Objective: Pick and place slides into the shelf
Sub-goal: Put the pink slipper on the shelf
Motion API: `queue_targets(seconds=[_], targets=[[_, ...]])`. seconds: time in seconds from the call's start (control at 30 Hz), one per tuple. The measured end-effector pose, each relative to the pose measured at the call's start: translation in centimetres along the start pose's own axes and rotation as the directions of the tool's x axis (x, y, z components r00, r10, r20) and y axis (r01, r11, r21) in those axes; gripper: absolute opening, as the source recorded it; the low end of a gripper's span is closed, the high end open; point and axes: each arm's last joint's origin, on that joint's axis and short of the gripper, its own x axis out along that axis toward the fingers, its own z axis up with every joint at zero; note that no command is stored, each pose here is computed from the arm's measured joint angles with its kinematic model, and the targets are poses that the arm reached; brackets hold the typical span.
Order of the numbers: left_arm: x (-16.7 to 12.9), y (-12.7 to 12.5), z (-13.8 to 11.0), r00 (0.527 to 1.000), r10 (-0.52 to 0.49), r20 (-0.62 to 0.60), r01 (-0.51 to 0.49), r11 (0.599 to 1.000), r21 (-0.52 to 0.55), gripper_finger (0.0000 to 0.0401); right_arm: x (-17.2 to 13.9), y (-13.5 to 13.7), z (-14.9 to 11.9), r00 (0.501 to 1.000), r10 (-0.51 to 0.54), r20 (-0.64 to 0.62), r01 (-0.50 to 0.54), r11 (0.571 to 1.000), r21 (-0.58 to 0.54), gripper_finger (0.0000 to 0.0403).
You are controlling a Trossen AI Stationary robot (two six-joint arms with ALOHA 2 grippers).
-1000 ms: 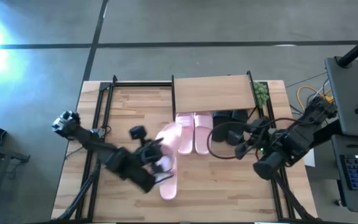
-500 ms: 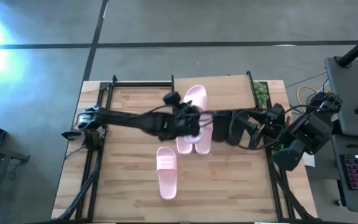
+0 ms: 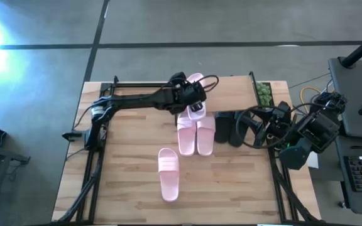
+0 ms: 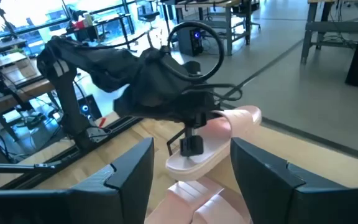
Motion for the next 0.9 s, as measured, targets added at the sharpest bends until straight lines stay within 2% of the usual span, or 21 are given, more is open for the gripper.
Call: queue_targets(seconds=[0.17,0.53,0.67,0.9], targets=[[1.0,-0.5,0.5,0.997,0.006,0.075,-0.011,0.997,0.071,0.0000,0.2,0.0,0.0,1.000,-0.014,0.008,0.014,1.000,0.019,0.0203],[2.9,-2.5,-0.1,0.999,0.008,0.051,-0.014,0.993,0.114,0.0002,0.3,0.1,-0.3,1.000,-0.018,0.005,0.018,0.999,0.027,0.0203],[3.2,-2.1,-0.1,0.998,0.030,0.046,-0.035,0.994,0.101,0.0027,0.4,0.1,-0.4,1.000,-0.019,0.003,0.019,0.999,0.030,0.0203],[3.9,-1.2,-0.2,0.998,0.057,0.037,-0.060,0.995,0.081,0.0095,0.4,0.1,-0.5,1.000,-0.018,-0.004,0.018,1.000,0.024,0.0203]])
